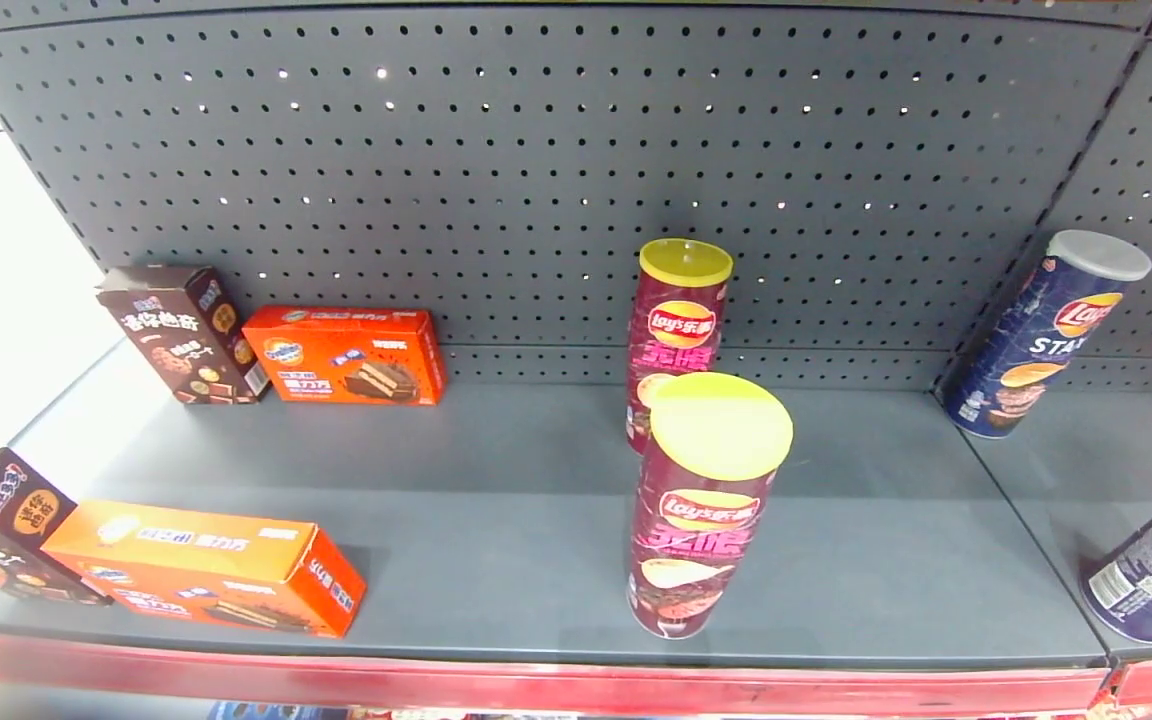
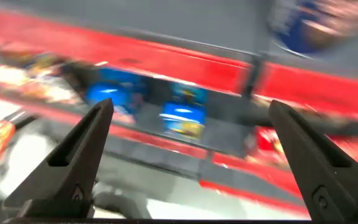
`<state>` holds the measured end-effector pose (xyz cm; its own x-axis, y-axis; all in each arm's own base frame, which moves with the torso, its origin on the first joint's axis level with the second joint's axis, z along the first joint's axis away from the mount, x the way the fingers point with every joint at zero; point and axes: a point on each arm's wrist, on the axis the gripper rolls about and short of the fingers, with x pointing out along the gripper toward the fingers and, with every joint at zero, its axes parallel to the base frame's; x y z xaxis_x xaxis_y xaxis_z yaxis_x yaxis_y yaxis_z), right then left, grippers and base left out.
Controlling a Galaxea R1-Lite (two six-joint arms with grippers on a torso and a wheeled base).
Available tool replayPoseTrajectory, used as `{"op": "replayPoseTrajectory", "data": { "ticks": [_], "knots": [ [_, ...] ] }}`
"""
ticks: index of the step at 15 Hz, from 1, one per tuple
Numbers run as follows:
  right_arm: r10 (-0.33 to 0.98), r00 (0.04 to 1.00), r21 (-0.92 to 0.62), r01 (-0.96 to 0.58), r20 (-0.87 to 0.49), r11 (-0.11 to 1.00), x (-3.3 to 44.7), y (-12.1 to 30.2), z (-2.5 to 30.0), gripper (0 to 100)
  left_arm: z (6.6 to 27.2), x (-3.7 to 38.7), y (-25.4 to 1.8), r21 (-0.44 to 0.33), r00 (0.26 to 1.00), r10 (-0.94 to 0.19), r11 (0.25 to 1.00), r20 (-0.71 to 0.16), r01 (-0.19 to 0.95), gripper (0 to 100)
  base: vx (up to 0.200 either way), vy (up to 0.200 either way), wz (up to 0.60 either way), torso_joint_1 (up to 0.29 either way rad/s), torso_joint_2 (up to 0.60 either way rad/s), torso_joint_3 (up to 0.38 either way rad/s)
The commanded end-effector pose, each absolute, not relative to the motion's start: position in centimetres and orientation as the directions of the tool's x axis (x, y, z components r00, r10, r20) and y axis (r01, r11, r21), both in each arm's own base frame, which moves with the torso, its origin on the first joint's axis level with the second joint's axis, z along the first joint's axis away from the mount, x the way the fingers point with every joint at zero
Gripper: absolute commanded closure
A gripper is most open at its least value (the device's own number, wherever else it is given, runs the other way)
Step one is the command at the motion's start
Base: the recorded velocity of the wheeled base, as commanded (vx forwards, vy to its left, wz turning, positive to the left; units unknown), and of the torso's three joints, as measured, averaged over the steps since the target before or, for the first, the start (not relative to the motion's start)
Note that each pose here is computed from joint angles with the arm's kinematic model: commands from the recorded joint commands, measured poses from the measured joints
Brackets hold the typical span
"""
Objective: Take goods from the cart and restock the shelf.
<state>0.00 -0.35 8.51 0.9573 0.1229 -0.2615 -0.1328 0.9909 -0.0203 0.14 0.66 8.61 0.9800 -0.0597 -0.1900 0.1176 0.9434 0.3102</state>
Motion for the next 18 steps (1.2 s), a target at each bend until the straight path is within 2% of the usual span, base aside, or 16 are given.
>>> {"op": "replayPoseTrajectory", "data": {
  "ticks": [1, 2, 3, 5, 7, 10, 12, 15, 17, 18],
  "knots": [
    [-0.044, 0.975, -0.004, 0.044, -0.217, 0.999, -0.5, -0.4, 8.5, 0, 8.6, 0.0, 0.7, 0.309, 0.981, 0.061, 0.951, -0.184, -0.001, 0, 0.0, 0.0, 0.0, 0.0, 0.0, 0.0],
    [-0.065, 0.993, 0.021, 0.067, -0.099, 0.998, -1.5, -0.4, 8.4, 0, 8.6, -0.6, 0.8, 0.292, 0.987, 0.106, 0.954, -0.124, -0.065, 0, 0.0, 0.0, 0.0, 0.0, 0.0, 0.0],
    [-0.084, 0.995, 0.051, 0.087, -0.045, 0.995, -1.6, -0.5, 8.3, 0, 8.5, -1.0, 0.8, 0.275, 0.989, 0.121, 0.957, -0.081, -0.095, 0, 0.0, 0.0, 0.0, 0.0, 0.0, 0.0],
    [-0.124, 0.992, 0.057, 0.126, -0.035, 0.99, -1.5, -0.6, 8.3, 0, 8.5, -1.4, 0.9, 0.26, 0.99, 0.135, 0.958, -0.034, -0.121, 0, 0.0, 0.0, 0.0, 0.0, 0.0, 0.0],
    [0.107, 0.988, -0.03, -0.111, -0.112, 0.993, -1.6, 0.0, 7.6, 0, 8.5, -1.4, 0.9, 0.261, 0.99, 0.136, 0.957, -0.032, -0.123, 0, 0.0, 0.0, 0.0, 0.0, 0.0, 0.0],
    [0.092, 0.99, 0.0, -0.092, -0.104, 0.996, -1.6, 0.0, 7.7, 0, 8.5, -1.4, 0.9, 0.261, 0.989, 0.144, 0.956, -0.032, -0.131, 0, 0.0, 0.0, 0.0, 0.0, 0.0, 0.0],
    [-0.007, 0.99, 0.004, 0.008, -0.141, 1.0, -1.3, 0.1, 7.7, 0, 8.5, -1.4, 0.9, 0.263, 0.984, 0.176, 0.951, -0.032, -0.161, 0, 0.0, 0.0, 0.0, 0.0, 0.0, 0.0],
    [0.021, 1.0, 0.006, -0.021, -0.011, 1.0, -2.2, 0.0, 7.6, 0, 8.5, -1.5, 0.9, 0.266, 0.985, 0.173, 0.951, -0.029, -0.159, 0, 0.0, 0.0, 0.0, 0.0, 0.0, 0.0],
    [0.018, 1.0, 0.005, -0.018, -0.012, 1.0, -2.2, 0.0, 7.5, 0, 8.5, -1.4, 0.8, 0.261, 0.99, 0.138, 0.957, -0.034, -0.124, 0, 0.0, 0.0, 0.0, 0.0, 0.0, 0.0],
    [0.018, 1.0, 0.0, -0.018, -0.011, 1.0, -2.2, 0.0, 7.6, 0, 8.5, -1.3, 0.8, 0.254, 0.997, 0.072, 0.965, -0.042, -0.059, 0, 0.0, 0.0, 0.0, 0.0, 0.0, 0.0]
  ]
}}
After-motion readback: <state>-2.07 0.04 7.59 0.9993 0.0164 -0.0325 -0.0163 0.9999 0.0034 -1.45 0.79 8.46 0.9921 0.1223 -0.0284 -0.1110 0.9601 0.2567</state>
